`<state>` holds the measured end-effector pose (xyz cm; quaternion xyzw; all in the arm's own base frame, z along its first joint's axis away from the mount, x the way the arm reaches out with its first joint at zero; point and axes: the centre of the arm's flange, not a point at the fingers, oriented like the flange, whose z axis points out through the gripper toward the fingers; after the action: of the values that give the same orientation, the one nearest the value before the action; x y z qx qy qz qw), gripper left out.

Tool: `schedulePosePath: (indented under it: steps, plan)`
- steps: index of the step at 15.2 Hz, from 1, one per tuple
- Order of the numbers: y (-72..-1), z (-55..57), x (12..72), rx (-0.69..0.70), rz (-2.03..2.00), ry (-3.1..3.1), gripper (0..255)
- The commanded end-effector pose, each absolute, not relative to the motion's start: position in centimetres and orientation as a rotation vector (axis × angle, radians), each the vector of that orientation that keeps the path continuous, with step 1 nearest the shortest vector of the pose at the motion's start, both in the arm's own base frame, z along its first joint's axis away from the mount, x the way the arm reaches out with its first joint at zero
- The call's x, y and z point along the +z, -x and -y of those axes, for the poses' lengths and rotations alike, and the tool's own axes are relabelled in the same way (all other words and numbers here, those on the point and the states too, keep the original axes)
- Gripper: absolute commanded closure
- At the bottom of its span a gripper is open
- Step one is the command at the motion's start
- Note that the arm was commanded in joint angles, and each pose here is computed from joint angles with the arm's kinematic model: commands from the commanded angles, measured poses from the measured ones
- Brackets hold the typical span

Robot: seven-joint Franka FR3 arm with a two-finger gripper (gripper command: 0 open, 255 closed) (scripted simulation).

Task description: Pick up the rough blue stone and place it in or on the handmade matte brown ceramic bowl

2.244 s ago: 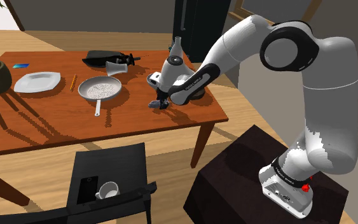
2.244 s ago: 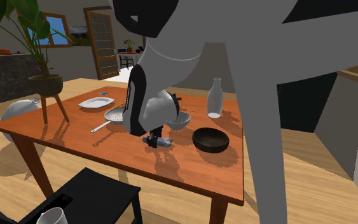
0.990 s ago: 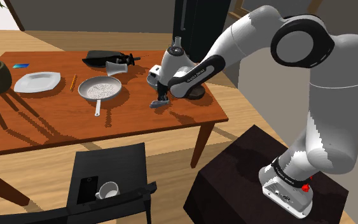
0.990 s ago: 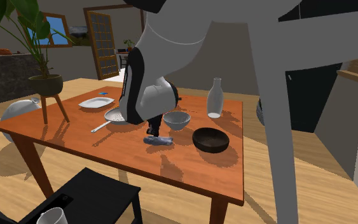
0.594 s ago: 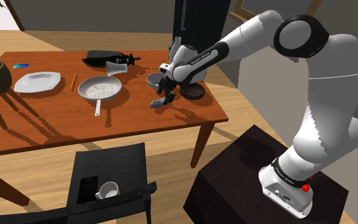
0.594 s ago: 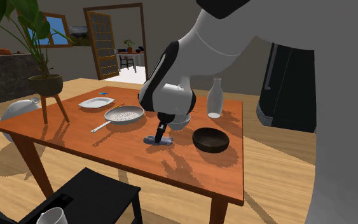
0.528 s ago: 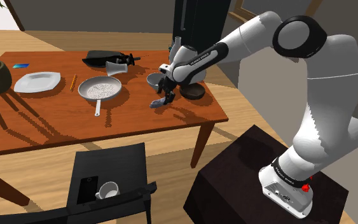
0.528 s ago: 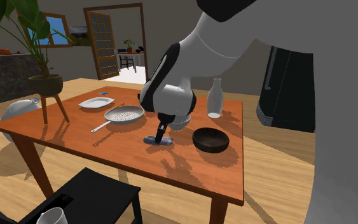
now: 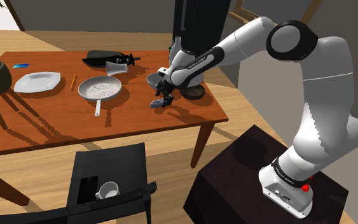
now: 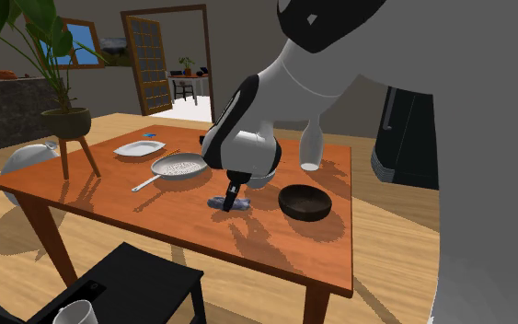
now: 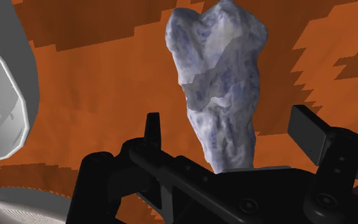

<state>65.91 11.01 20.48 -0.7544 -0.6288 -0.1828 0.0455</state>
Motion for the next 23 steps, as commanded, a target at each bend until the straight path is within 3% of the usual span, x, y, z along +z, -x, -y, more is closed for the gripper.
schedulePosePath:
  steps: [1, 3, 4, 13, 23]
  plan:
    - [-65.9, -11.0, 20.5, -0.558, 1.92, 2.304, 0]
    - [-65.9, -11.0, 20.5, -0.558, 1.92, 2.304, 0]
    - [-65.9, -11.0, 20.5, -0.558, 1.92, 2.304, 255]
    - [-65.9, -11.0, 20.5, -0.558, 1.92, 2.304, 255]
    - [-65.9, -11.0, 25.7, -0.558, 1.92, 2.304, 255]
